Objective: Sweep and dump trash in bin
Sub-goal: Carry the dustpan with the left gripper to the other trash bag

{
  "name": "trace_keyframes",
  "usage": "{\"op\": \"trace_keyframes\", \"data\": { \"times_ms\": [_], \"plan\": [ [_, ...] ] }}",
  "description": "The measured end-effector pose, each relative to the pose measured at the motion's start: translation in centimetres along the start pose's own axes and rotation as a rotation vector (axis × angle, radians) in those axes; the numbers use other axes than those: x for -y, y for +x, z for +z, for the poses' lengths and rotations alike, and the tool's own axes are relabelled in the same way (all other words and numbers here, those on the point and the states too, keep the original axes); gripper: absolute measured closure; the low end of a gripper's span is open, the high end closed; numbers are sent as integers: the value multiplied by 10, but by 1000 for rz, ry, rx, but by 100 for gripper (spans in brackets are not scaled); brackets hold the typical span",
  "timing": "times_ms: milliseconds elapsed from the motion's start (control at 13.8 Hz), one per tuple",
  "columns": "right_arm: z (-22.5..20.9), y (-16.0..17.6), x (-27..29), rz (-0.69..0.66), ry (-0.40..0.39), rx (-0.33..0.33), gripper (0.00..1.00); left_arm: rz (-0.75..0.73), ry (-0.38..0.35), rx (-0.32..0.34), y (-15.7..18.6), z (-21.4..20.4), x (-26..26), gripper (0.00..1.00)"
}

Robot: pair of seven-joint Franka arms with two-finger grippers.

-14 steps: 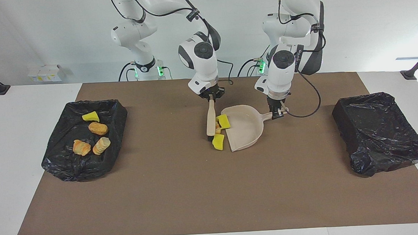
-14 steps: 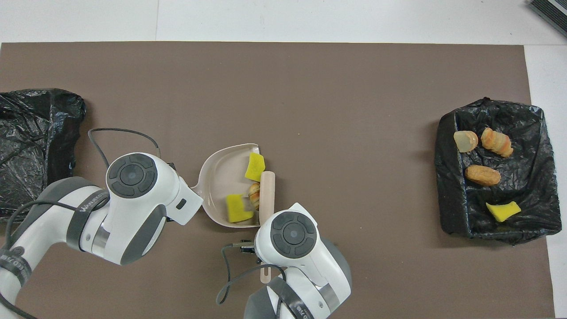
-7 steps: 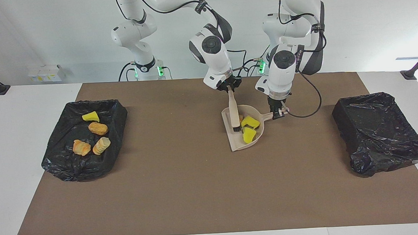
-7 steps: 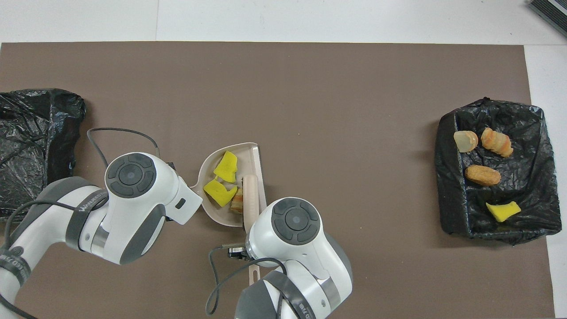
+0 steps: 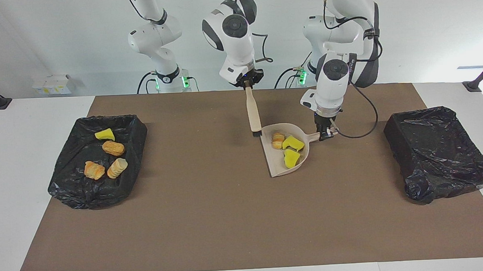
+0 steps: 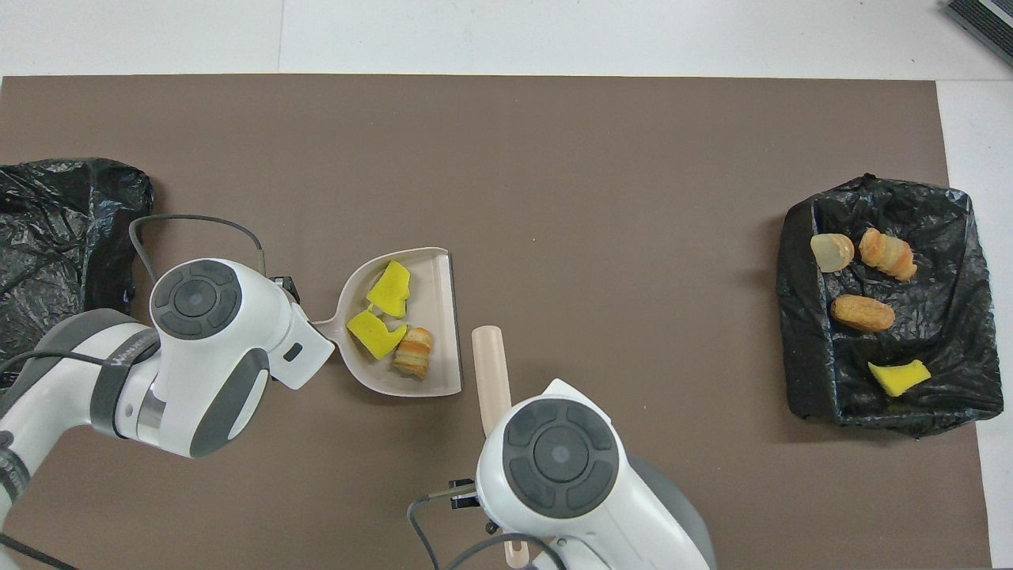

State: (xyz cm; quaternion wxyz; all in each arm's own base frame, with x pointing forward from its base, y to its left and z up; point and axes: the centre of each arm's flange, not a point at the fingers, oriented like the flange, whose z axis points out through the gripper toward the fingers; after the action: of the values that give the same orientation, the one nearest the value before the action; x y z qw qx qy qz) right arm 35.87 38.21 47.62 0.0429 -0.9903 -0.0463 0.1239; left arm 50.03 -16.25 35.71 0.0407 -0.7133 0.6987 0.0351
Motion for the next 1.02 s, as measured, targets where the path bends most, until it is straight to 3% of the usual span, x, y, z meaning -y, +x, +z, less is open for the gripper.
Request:
{"op": "trace_keyframes", "data": {
  "times_ms": [290,580,1016],
  "plan": [
    [22,-20,16,5,-34,8,74,44,16,-5,-38,-5,30,69],
    [61,-34,30,57,-32,-20,74,23,20,1,-63,-37,52,69],
    [158,-74,69,104,-115,-83,74,-19,-6,-1,-124,-100,71,69]
  ]
}}
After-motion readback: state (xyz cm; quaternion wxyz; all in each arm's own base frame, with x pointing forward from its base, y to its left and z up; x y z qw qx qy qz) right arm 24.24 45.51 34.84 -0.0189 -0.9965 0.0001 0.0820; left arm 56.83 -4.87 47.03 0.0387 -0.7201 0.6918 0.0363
